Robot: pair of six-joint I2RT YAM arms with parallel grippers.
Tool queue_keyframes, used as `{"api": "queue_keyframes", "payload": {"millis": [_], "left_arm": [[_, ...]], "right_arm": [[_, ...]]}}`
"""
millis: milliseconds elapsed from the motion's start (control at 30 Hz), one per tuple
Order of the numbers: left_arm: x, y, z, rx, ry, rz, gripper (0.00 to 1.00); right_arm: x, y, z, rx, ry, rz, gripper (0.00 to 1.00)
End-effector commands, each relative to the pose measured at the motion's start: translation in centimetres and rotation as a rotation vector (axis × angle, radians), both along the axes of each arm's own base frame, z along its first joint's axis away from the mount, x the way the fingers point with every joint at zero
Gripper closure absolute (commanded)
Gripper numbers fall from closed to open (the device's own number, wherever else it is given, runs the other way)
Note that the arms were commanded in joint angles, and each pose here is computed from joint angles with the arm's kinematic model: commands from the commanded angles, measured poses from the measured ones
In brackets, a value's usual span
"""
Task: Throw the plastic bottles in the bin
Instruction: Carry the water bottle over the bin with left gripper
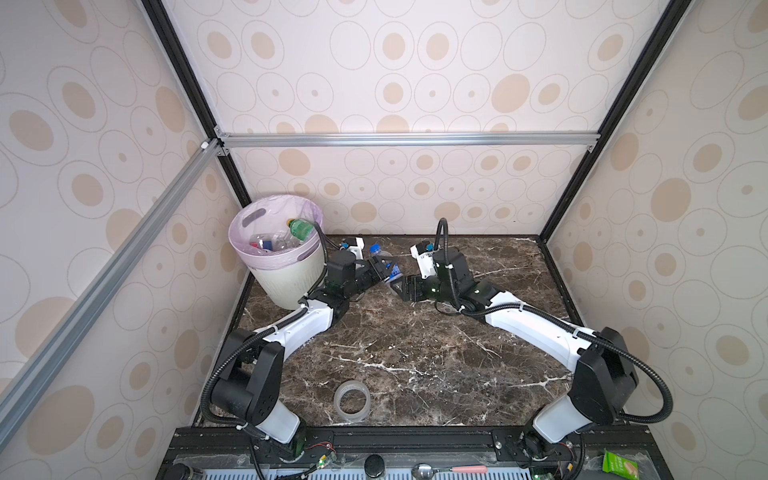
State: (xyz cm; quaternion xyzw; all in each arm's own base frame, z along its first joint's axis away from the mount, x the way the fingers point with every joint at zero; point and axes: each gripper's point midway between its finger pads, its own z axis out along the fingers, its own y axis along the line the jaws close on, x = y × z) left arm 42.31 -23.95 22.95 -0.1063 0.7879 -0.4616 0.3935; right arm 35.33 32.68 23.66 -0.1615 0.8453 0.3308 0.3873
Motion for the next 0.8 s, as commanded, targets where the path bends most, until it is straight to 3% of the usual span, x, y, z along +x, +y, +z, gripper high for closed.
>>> {"api": "queue_keyframes", "payload": {"millis": [0,200,400,467,767], "left_arm": [[0.4,0.4,2.2,0.065,-0.07,0.014,0.47],[0.7,1.4,2.4,0.194,-0.086,0.036,0.47],[1.4,2.9,4.8,0.339,-0.148,0.08,0.47],[1.6,3.6,5.6,0.39,-0.168,0.103,0.46],[2.2,6.6,11.1,0.581,-0.288,0.215,0.45]], "right_arm": [[-0.5,-1.1,-0.3,-0.047,-0.031,-0.014,0.2],[-0.3,-2.6,-2.6,-0.122,-0.015,-0.05,0.17],[0.8,-4.0,-4.3,-0.212,-0.001,-0.101,0.0],[1.1,-4.2,-4.5,-0.223,0.003,-0.112,0.0],[2.3,-3.0,0.0,-0.175,-0.063,-0.091,0.0]]}}
